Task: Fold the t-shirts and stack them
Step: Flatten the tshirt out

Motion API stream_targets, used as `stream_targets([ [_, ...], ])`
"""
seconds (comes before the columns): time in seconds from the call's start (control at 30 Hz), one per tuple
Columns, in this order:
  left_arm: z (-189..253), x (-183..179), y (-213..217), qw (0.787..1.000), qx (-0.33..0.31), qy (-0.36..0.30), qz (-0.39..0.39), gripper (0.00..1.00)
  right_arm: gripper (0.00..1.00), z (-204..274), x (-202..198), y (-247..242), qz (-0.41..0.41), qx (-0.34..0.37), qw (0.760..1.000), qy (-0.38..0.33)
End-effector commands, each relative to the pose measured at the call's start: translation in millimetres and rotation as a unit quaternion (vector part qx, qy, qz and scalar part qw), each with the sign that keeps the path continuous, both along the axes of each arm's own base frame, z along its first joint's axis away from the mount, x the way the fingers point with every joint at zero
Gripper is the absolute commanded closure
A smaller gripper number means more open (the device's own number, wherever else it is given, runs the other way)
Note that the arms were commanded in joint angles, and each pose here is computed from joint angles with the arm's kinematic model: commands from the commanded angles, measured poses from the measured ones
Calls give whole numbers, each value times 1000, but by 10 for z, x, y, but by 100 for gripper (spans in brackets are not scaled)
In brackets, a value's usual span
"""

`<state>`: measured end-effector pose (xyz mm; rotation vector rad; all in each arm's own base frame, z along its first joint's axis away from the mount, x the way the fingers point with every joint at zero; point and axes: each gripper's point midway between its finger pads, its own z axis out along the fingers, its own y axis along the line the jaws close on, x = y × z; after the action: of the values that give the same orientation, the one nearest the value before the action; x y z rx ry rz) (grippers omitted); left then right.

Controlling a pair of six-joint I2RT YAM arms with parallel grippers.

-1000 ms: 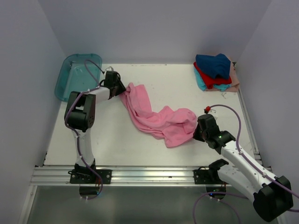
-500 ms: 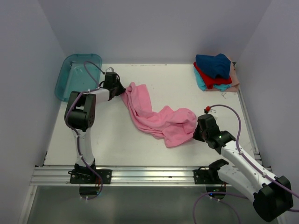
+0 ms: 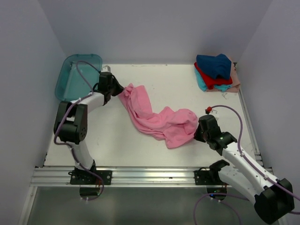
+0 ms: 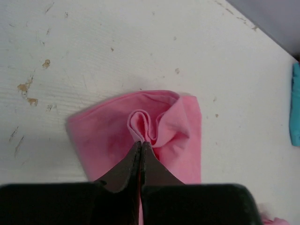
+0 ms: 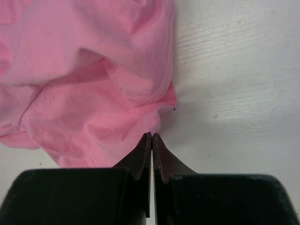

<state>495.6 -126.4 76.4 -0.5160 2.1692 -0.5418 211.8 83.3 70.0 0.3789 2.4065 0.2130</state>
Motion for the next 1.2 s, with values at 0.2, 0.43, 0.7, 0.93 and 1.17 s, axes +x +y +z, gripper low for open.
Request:
stream_targets([
  [0.2,1645,-886,373,990,19,-134,36,100,100,799,270,-91,-16,-9,994,-112],
  [0.43,2719,-1641,622,965,33,-256,53,100,100,1844,459,-270,-13,-53,966,-251],
  [0.7,3969,-2556,627,915,54,-400,-7,100,100,3446,260,-495,-29,-44,903,-426],
  [0.93,4864,-3516,754,862,73,-502,-17,100,100,4748,-605,-806,-6,-37,806,-590],
  [1.17,5610,-4126,886,813,69,-578,2,100,100,5433,-1103,-1028,-20,-28,754,-656],
])
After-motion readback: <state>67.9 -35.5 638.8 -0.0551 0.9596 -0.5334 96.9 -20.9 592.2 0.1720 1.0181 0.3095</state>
